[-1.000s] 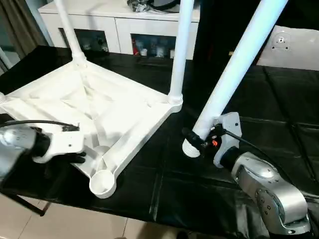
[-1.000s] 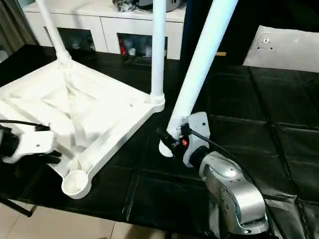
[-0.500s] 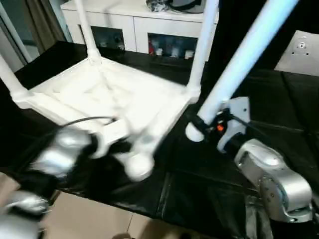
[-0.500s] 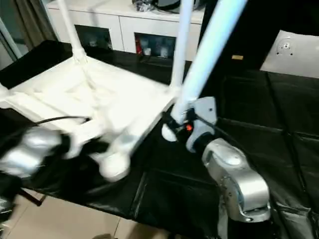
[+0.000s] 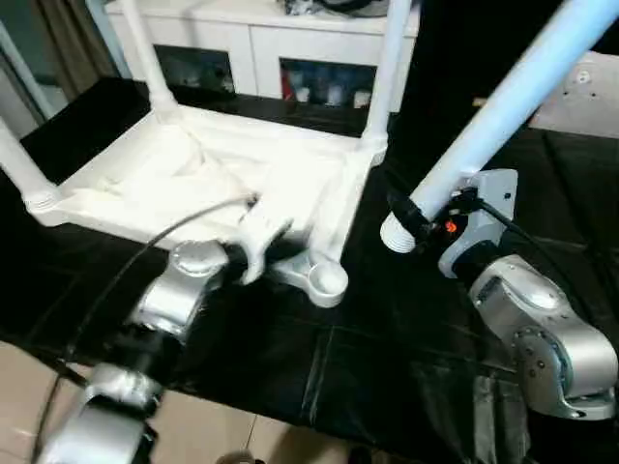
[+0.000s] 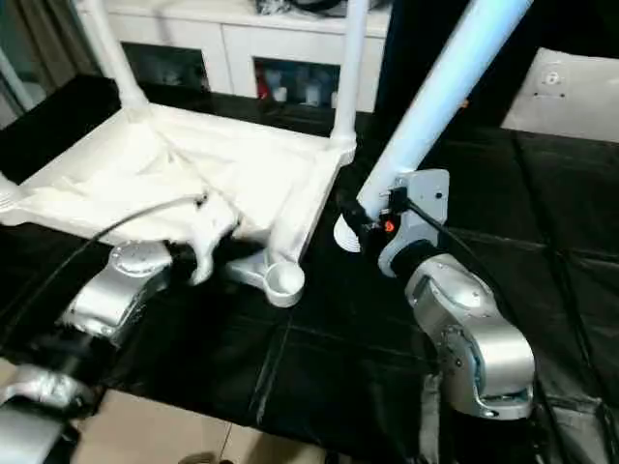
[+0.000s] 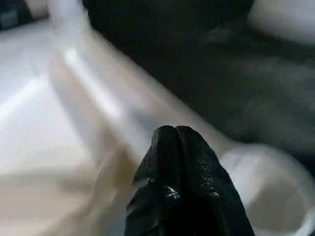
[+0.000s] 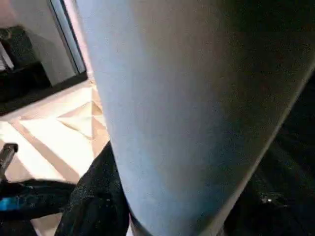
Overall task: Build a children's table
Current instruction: Move table base, then move to table
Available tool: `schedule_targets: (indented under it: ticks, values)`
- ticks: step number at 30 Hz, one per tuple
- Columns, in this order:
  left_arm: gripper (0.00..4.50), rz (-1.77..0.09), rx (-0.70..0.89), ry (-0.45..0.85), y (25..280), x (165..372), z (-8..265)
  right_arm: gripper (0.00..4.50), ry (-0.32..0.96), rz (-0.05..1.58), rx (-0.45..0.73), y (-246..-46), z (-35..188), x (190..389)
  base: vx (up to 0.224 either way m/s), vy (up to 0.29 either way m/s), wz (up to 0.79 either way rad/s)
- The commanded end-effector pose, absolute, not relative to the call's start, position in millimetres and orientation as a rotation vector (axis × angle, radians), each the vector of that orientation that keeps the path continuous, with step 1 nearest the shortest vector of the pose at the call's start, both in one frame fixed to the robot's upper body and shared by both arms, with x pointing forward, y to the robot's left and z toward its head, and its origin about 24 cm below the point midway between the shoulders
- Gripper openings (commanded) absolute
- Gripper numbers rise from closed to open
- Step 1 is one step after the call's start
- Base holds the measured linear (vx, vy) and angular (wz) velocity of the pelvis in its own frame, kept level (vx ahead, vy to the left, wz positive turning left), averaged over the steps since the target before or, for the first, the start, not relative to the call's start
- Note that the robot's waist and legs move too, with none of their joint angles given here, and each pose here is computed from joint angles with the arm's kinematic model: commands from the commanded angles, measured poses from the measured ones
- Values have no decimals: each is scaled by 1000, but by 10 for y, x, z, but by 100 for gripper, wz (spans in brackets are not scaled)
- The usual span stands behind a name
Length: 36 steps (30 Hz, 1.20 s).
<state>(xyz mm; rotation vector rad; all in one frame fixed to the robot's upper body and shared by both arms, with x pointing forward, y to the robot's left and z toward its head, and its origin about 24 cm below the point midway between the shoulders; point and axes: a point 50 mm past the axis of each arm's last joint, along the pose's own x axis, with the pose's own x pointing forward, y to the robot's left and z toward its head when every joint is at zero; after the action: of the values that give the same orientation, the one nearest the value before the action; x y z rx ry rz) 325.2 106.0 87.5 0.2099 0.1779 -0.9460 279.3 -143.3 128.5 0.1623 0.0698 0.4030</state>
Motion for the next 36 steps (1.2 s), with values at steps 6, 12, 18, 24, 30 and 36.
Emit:
schedule_targets:
  ticks: [6,12,18,24,30,36]
  values:
    - [52,-852,114,85,1198,3080,1084,193,114,448,184,-1296,1259,2723,0,0,0]
    - [87,-535,-73,-12,1390,2970,1171,193,134,458,194,-1212,1202,2657,0,0,0]
    - [87,-346,-64,-9,1599,2749,1091,193,177,406,199,-1198,1099,2612,0,0,0]
    - [87,-205,-90,-15,1721,2671,1147,193,242,414,213,-1121,984,2534,-1,27,-14]
    - [87,-196,-20,-10,1693,2654,1198,193,100,341,277,-1161,1071,2554,-65,129,-40]
    - [87,-203,-44,27,1664,2583,1169,193,173,398,303,-1111,1047,2532,-55,-41,-26]
